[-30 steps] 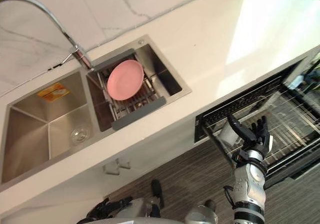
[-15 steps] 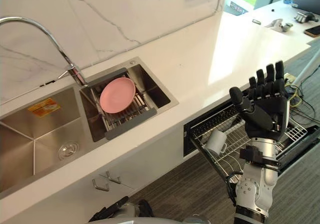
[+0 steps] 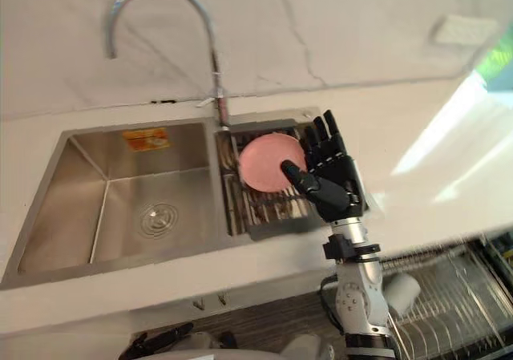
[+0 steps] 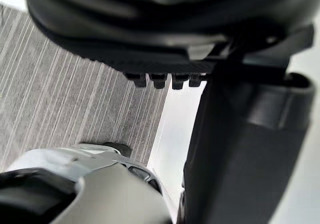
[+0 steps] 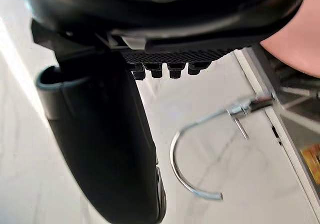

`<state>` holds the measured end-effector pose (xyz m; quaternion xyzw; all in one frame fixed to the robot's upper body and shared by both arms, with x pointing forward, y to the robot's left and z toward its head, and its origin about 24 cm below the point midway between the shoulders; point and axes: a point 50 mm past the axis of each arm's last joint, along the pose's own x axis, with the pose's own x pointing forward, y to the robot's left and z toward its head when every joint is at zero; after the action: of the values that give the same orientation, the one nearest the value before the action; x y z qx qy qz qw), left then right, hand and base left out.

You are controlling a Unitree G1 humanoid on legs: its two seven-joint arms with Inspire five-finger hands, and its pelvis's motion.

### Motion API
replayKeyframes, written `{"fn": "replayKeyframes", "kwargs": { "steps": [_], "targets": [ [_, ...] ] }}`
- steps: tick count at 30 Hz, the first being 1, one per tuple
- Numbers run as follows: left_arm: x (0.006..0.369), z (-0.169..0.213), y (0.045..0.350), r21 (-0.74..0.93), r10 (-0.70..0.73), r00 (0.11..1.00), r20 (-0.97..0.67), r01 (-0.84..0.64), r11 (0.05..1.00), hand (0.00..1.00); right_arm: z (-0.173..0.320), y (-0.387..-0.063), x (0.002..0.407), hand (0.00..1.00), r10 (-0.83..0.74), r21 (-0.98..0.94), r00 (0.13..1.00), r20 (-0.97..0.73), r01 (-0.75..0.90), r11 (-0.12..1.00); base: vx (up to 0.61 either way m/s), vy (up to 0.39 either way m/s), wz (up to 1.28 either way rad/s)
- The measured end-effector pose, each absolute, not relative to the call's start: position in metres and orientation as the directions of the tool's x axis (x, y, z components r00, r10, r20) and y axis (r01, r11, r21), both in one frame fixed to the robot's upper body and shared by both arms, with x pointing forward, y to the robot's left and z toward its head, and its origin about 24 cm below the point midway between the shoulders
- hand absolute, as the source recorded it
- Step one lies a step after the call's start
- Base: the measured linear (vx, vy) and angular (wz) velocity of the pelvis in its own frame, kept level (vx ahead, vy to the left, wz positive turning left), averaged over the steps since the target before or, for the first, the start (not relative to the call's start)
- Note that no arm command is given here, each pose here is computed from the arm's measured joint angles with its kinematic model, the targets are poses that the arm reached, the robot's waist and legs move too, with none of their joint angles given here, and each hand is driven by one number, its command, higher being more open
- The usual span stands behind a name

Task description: Walk over to the sink, pick up the cup, carry it to the dishwasher, place the cup inside the dishwasher, then close the dishwasher door

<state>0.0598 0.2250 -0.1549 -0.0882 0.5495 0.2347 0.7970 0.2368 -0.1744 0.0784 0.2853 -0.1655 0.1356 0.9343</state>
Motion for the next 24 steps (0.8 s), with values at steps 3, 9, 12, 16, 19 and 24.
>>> {"fn": "replayKeyframes", "kwargs": {
  "steps": [3, 9, 12, 16, 19, 24],
  "targets": [
    [0.062, -0.155, 0.224, 0.124, 0.270, 0.294, -0.917, -0.433, 0.893, 1.00, 0.081, -0.173, 0.239, 1.00, 0.158, 0.490, 0.906, 0.394, -0.352, 0.798, 0.28, 0.061, 0.97],
    [0.053, -0.154, 0.231, 0.126, 0.287, 0.282, -0.915, -0.476, 0.870, 1.00, 0.087, -0.174, 0.243, 1.00, 0.143, 0.485, 0.897, 0.419, -0.354, 0.800, 0.27, -0.009, 0.27],
    [0.061, -0.152, 0.234, 0.154, 0.292, 0.318, -0.902, -0.394, 0.906, 1.00, 0.089, -0.185, 0.248, 1.00, 0.093, 0.489, 0.899, 0.429, -0.318, 0.812, 0.07, 0.099, -0.15],
    [0.055, -0.152, 0.237, 0.163, 0.300, 0.304, -0.904, -0.404, 0.900, 1.00, 0.085, -0.185, 0.244, 1.00, 0.094, 0.495, 0.905, 0.414, -0.310, 0.811, 0.00, 0.008, -0.10],
    [0.045, -0.154, 0.236, 0.170, 0.301, 0.281, -0.911, -0.409, 0.896, 1.00, 0.082, -0.185, 0.241, 1.00, 0.097, 0.496, 0.908, 0.407, -0.309, 0.812, -0.11, -0.050, -0.18],
    [0.044, -0.156, 0.230, 0.160, 0.303, 0.289, -0.908, -0.429, 0.889, 1.00, 0.076, -0.187, 0.236, 1.00, 0.104, 0.500, 0.916, 0.388, -0.304, 0.811, -0.10, -0.005, -0.24]
  ]
}}
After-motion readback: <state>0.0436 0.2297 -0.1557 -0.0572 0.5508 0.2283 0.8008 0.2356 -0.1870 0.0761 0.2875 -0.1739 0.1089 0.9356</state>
